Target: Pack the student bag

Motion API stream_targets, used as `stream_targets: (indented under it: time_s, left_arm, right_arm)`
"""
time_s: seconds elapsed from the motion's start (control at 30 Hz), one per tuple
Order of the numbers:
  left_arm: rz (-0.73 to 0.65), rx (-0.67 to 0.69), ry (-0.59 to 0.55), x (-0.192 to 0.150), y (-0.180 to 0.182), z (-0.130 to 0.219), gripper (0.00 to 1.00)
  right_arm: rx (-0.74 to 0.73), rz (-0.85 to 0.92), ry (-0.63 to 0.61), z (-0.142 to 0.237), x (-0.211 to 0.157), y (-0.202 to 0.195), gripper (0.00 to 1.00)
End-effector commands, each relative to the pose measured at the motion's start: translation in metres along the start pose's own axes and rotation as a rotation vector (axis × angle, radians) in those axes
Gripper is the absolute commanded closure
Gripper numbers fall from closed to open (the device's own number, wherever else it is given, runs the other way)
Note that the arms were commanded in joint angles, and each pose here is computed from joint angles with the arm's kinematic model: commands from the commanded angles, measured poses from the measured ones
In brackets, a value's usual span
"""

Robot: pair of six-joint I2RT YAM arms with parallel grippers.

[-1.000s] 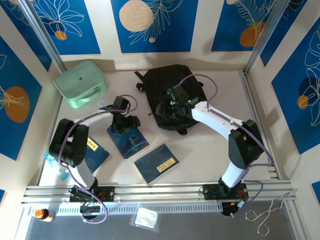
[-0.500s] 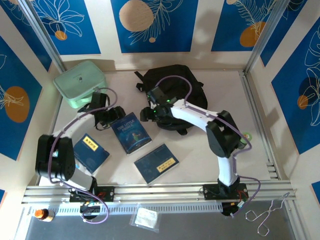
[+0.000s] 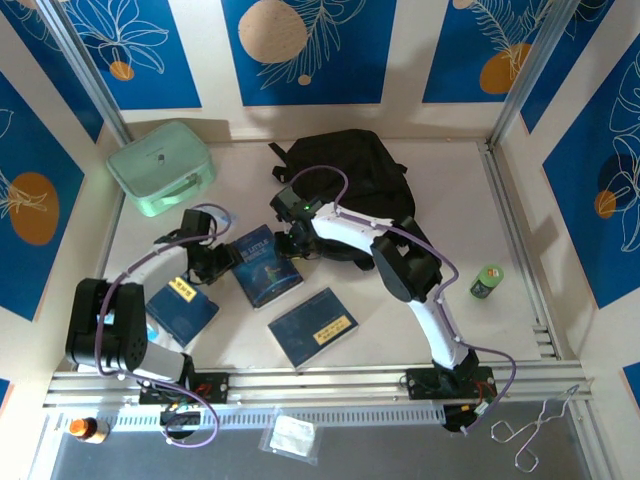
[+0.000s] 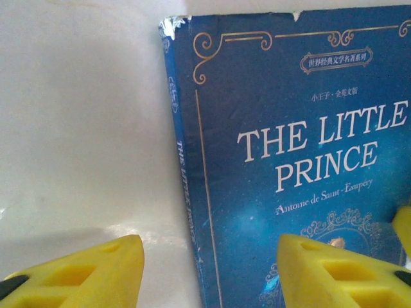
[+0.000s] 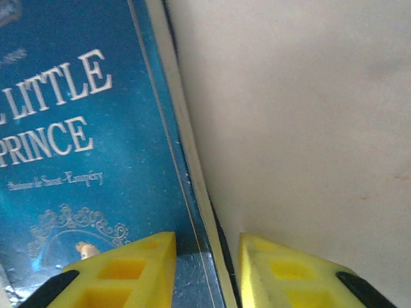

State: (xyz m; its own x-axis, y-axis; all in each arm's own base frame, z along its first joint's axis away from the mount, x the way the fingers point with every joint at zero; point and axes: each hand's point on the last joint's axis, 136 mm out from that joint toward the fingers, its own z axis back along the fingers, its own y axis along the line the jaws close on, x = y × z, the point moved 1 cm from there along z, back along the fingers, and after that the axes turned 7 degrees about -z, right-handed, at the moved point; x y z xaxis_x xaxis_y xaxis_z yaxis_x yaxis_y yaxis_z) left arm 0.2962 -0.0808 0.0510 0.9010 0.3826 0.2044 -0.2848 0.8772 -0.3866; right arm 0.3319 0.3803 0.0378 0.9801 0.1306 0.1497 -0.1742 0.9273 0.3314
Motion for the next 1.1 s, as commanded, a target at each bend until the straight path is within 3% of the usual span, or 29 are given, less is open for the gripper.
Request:
stream_targets:
  time_s: [0.0,0.47,0.8,0.93,1.07]
  left_arm:
    - [0.031,-0.028,0.022,-0.001,-0.002,-0.007,0.45]
    - [0.051,-0.089,0.044,-0.002,-0.01,-0.02,0.58]
    - [0.06,-0.099,0.062,-0.003,-0.012,-0.024,0.49]
    - [0.027,-0.196,0.049,0.003,-0.03,-0.017,0.53]
    - [-0.102,-0.306,0.047,0.007,-0.056,0.004,0.53]
  right_arm:
    - [-0.013,0.005,0.029,-0.003,-0.002,-0.003,0.71]
    - [-0.036,-0.034,0.072,-0.02,-0.013,-0.014,0.8]
    - [-0.032,-0.055,0.078,-0.023,-0.015,-0.017,0.8]
    - [-0.026,-0.065,0.08,-0.024,-0.015,-0.018,0.81]
    - [-0.024,-0.089,0.092,-0.026,-0.016,-0.022,0.82]
